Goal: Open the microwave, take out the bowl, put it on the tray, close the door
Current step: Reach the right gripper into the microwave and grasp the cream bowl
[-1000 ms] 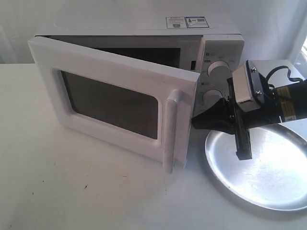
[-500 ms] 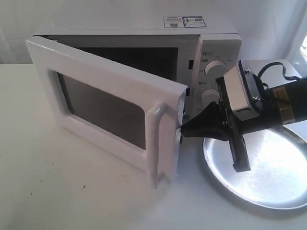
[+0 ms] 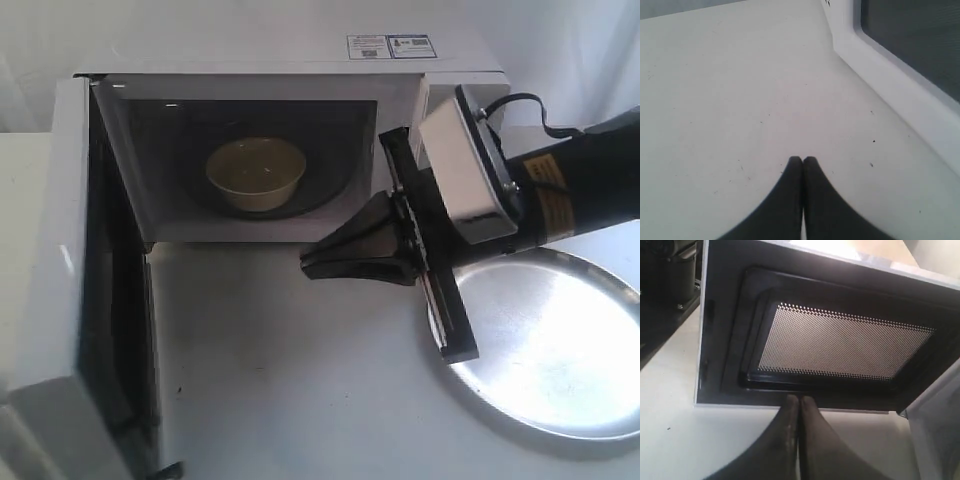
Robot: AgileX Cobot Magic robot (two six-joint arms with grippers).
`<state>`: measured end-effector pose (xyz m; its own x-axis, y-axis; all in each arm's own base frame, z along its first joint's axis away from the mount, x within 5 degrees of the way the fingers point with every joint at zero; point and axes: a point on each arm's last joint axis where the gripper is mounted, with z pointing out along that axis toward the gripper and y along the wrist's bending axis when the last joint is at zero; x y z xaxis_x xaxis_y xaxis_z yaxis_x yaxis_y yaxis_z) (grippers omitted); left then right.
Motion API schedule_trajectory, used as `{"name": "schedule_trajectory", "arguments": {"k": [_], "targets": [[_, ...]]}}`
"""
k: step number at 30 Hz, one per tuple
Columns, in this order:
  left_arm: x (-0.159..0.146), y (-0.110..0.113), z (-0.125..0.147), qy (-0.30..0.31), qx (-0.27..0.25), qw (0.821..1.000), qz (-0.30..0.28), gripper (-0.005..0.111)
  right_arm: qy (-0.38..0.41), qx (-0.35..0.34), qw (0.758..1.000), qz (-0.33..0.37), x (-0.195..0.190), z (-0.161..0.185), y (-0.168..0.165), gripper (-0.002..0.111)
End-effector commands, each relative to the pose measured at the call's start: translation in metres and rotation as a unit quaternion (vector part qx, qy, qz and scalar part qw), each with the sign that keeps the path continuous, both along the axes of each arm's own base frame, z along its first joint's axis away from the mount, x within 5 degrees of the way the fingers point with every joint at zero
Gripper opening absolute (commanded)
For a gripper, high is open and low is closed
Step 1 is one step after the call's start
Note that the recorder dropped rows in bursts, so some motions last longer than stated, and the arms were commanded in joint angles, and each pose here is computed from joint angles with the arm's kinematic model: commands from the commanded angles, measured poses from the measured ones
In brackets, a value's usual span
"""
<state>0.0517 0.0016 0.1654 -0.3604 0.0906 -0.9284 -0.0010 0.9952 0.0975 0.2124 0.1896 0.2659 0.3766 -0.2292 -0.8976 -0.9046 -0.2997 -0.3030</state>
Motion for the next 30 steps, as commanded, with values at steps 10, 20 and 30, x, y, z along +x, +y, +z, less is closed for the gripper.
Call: {"name": "schedule_trajectory", "arguments": {"k": [10,20,30], "targets": [[0.000,0.000,0.001,-0.003,-0.005,1.000,-0.002,0.000,-0.102,0.174,0.940,-0.276,0.061,-0.023,0.051,0.000],[0.000,0.000,0.001,-0.003,-0.005,1.000,-0.002,0.000,-0.116,0.149,0.918,-0.347,0.102,-0.075,0.104,0.010],[0.000,0.000,0.001,-0.003,-0.005,1.000,-0.002,0.000,-0.092,0.089,0.924,-0.362,0.143,-0.116,0.162,0.074]]}}
